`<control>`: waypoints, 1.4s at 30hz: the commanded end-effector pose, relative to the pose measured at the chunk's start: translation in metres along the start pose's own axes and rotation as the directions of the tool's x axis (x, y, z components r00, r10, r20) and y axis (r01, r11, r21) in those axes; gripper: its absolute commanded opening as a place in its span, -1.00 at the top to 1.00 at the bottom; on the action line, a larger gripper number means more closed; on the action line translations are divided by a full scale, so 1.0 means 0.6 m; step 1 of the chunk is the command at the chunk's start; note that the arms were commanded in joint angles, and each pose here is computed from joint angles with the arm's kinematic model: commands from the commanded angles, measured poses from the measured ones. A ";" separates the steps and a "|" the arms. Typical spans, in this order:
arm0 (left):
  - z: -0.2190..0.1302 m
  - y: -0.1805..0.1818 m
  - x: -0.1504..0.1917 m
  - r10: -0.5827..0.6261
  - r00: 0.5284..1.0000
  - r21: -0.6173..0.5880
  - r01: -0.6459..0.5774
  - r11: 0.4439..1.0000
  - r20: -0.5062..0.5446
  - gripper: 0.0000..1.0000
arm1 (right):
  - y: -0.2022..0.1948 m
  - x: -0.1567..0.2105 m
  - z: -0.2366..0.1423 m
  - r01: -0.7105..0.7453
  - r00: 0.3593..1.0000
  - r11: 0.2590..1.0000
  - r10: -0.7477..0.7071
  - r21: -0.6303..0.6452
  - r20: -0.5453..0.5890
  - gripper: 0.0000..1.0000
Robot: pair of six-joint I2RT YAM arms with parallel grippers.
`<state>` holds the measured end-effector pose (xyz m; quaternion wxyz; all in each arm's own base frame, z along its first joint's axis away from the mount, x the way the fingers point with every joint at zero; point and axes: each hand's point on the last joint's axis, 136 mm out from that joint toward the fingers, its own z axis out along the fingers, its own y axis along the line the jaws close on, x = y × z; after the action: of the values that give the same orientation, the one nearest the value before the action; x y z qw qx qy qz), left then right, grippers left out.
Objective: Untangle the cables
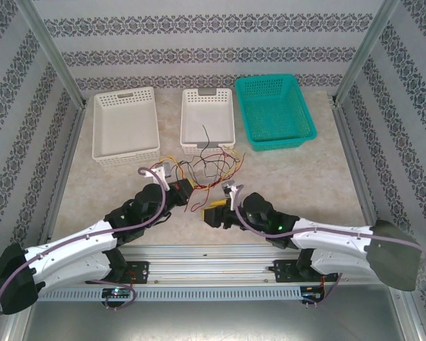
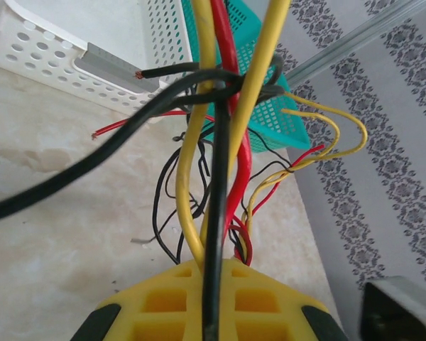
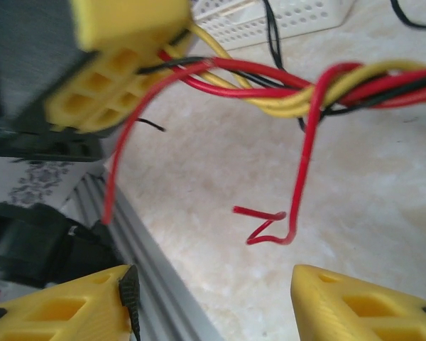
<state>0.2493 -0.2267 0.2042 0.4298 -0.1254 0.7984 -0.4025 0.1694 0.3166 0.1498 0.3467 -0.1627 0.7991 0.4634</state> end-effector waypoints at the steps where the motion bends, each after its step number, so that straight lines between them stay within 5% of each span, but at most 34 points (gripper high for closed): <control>1: 0.000 -0.031 -0.015 -0.089 0.995 0.085 0.085 0.993 0.036 1.00 | 0.012 -0.046 0.017 0.057 0.992 0.998 -0.059 0.015 0.110 -0.12; 8: -0.013 -0.024 -0.017 -0.095 0.994 0.083 0.091 0.992 0.048 1.00 | -0.030 -0.073 -0.002 0.085 0.967 0.979 -0.126 0.186 0.219 -0.01; 18: -0.015 -0.025 -0.020 -0.115 0.991 0.095 0.109 0.989 0.063 1.00 | -0.009 -0.066 0.039 0.089 0.976 0.989 -0.111 0.120 0.187 0.11; 22: -0.021 -0.026 -0.027 -0.120 0.990 0.099 0.112 0.989 0.079 1.00 | -0.014 -0.058 0.046 0.083 0.979 0.989 -0.103 0.123 0.174 0.36; 26: -0.028 -0.027 -0.035 -0.112 0.989 0.097 0.103 0.990 0.094 1.00 | -0.013 -0.069 0.037 0.080 0.974 0.988 -0.105 0.132 0.201 0.82; 28: -0.037 -0.022 -0.039 -0.091 0.990 0.081 0.083 0.993 0.103 1.00 | -0.014 -0.075 0.024 0.089 0.973 0.984 -0.119 0.153 0.200 1.00; 35: -0.096 0.029 -0.070 0.075 0.990 -0.104 -0.063 0.993 0.117 1.00 | -0.065 -0.085 -0.059 0.057 0.974 0.962 -0.112 0.267 0.195 1.00; 42: -0.135 0.058 -0.089 0.217 0.976 -0.246 -0.206 0.947 0.022 1.00 | -0.138 -0.108 -0.167 -0.104 0.947 0.937 -0.010 0.335 0.321 1.00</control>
<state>0.2257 -0.1625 0.2554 0.4747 -0.1246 0.7939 -0.3589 0.2193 0.2209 0.2077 0.5024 -0.0522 0.7698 0.3902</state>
